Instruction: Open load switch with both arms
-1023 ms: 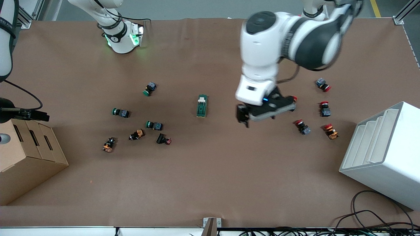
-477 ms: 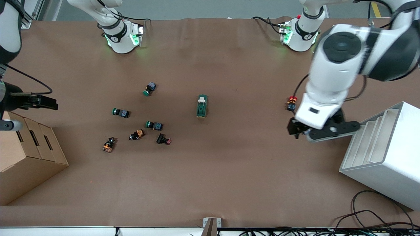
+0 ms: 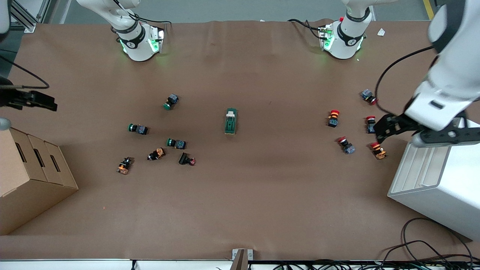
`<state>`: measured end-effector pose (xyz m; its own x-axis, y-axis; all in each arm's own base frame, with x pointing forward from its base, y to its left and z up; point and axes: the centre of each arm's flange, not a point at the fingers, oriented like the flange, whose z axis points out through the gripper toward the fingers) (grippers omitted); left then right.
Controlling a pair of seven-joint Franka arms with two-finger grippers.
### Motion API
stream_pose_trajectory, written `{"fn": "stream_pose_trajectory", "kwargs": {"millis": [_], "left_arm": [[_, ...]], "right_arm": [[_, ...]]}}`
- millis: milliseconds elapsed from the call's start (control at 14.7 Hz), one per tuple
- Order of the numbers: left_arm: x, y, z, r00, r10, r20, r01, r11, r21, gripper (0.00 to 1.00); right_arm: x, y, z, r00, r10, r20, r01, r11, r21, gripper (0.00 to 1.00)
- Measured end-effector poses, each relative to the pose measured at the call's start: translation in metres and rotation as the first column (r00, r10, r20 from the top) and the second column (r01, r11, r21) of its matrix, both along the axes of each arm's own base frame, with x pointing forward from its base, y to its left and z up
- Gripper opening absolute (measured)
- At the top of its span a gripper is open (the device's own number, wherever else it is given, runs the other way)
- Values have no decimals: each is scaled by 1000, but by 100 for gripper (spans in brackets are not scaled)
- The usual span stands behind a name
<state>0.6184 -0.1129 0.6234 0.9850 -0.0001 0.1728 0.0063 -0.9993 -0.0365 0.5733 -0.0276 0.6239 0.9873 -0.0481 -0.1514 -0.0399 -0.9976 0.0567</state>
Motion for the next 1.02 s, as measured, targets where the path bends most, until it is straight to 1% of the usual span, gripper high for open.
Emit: {"fn": "stream_pose_trajectory", "kwargs": {"millis": [205, 341, 477, 614, 818, 1023], "left_arm": [[-20, 21, 15, 999, -16, -51, 17, 1000, 21, 100], [-35, 25, 17, 996, -41, -80, 44, 998, 38, 100], [-50, 31, 16, 993, -60, -100, 63, 998, 19, 100], [-67, 38, 13, 991, -62, -121, 62, 998, -8, 100], [-89, 43, 12, 989, -69, -134, 68, 998, -18, 100], [-97, 45, 13, 985, -109, -135, 108, 994, -15, 100]], "right_arm": [[-28, -4, 19, 999, -6, 48, 6, 1000, 2, 100], [-47, -3, 29, 997, -5, 71, 5, 1000, 4, 100], [-57, -3, 38, 996, -5, 87, 5, 1000, 4, 100], [-61, -5, 41, 996, -8, 93, 8, 1000, 5, 100], [-62, -8, 41, 995, -13, 95, 12, 1000, 5, 100], [-62, -9, 39, 996, -15, 88, 15, 1000, 6, 100]]}}
